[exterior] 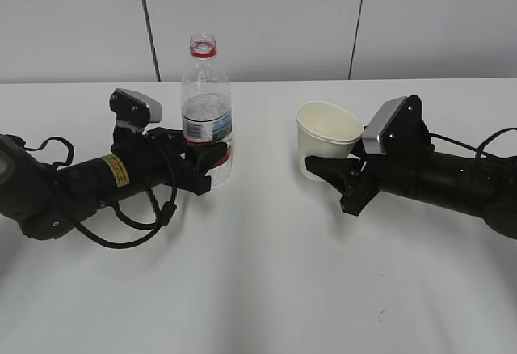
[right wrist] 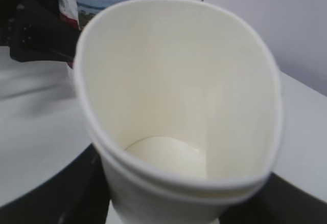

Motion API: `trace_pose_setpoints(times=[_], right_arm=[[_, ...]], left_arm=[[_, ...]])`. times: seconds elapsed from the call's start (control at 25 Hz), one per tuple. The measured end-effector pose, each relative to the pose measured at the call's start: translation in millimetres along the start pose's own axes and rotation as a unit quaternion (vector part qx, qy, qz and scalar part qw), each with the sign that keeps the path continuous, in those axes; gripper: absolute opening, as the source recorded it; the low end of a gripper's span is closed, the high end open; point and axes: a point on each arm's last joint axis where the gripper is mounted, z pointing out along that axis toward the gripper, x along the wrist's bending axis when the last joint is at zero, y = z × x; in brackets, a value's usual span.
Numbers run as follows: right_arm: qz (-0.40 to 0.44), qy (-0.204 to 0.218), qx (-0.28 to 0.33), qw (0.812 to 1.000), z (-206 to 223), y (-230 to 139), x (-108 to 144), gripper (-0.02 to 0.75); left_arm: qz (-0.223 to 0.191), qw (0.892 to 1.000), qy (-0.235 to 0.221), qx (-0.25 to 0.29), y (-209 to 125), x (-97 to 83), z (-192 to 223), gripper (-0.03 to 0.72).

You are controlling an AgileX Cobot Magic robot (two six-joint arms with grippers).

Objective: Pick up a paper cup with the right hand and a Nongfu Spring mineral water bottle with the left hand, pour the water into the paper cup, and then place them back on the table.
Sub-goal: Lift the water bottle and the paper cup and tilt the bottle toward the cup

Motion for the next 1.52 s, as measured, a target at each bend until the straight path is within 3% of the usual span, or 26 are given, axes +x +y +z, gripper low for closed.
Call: trace_pose_setpoints(times=[0.4, 0.72, 1.12, 1.52], right_arm=[[0.016, 0.035, 0.056, 0.998, -4.0, 4.3, 2.9, 0.398], [0.027, 0.076, 0.080, 0.994, 2.3, 8.4, -0.2, 0.398], [0.026, 0.083, 0.083, 0.993, 3.2, 9.2, -0.6, 0.398], [0.020, 0.081, 0.073, 0.994, 7.5, 13.1, -4.5, 0.398]], left_arm=[[0.099, 0.990, 0.016, 0.097, 28.5, 0.2, -9.2, 0.343], [0.147, 0.983, 0.029, 0.105, 50.2, -0.2, -16.6, 0.344], [0.195, 0.967, 0.049, 0.158, 60.4, 5.2, -10.6, 0.344], [0.246, 0.953, 0.038, 0.170, 68.3, 4.0, -3.2, 0.343]])
